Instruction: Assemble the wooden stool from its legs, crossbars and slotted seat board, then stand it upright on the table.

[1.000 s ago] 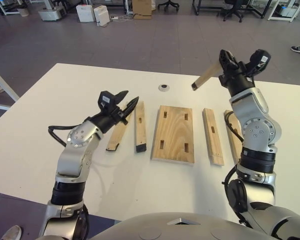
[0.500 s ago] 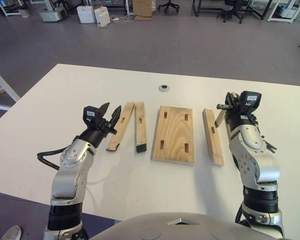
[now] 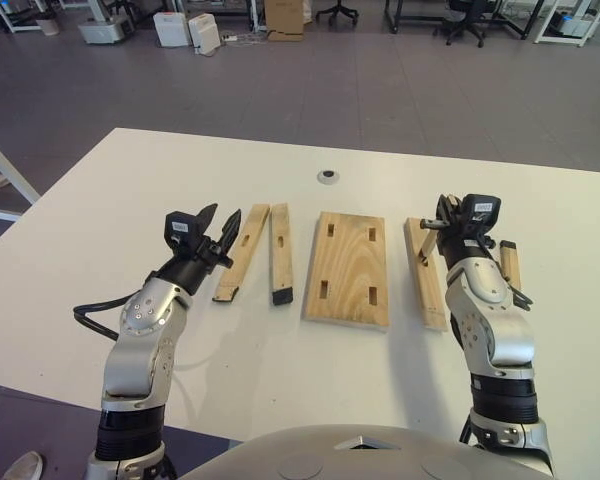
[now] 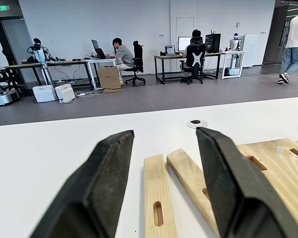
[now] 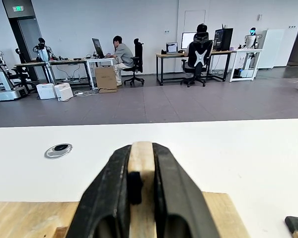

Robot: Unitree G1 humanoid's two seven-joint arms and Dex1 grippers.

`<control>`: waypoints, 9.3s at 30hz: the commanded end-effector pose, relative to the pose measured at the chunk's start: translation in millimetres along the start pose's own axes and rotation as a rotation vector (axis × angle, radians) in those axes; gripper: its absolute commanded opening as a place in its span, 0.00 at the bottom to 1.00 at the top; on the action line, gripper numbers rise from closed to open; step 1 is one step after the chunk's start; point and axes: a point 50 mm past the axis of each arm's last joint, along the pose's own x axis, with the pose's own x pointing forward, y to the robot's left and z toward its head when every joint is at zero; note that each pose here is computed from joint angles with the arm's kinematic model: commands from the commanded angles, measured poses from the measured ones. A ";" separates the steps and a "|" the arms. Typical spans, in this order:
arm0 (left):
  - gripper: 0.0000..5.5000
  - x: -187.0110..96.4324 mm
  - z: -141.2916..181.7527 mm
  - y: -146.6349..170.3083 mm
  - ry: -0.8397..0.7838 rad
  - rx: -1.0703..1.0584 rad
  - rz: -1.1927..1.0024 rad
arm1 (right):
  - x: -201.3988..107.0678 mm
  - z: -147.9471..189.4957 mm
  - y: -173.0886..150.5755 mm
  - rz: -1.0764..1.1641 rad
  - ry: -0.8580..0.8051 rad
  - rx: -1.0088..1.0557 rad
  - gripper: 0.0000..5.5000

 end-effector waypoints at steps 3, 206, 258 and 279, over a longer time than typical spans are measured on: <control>0.42 0.0 -2.7 2.6 0.013 0.011 0.002 | 0.7 -6.2 -5.4 -0.031 0.007 0.014 0.08; 0.18 -6.1 92.1 -31.5 -0.067 -0.474 0.172 | -87.9 -50.2 -22.6 0.165 0.150 -0.549 0.64; 0.18 13.3 58.6 -55.0 0.065 -0.452 0.097 | -85.0 -72.9 29.1 0.452 0.527 -0.388 0.64; 0.18 33.6 45.1 -61.0 0.171 -0.323 0.010 | -91.7 -84.6 37.1 0.486 0.546 -0.371 0.64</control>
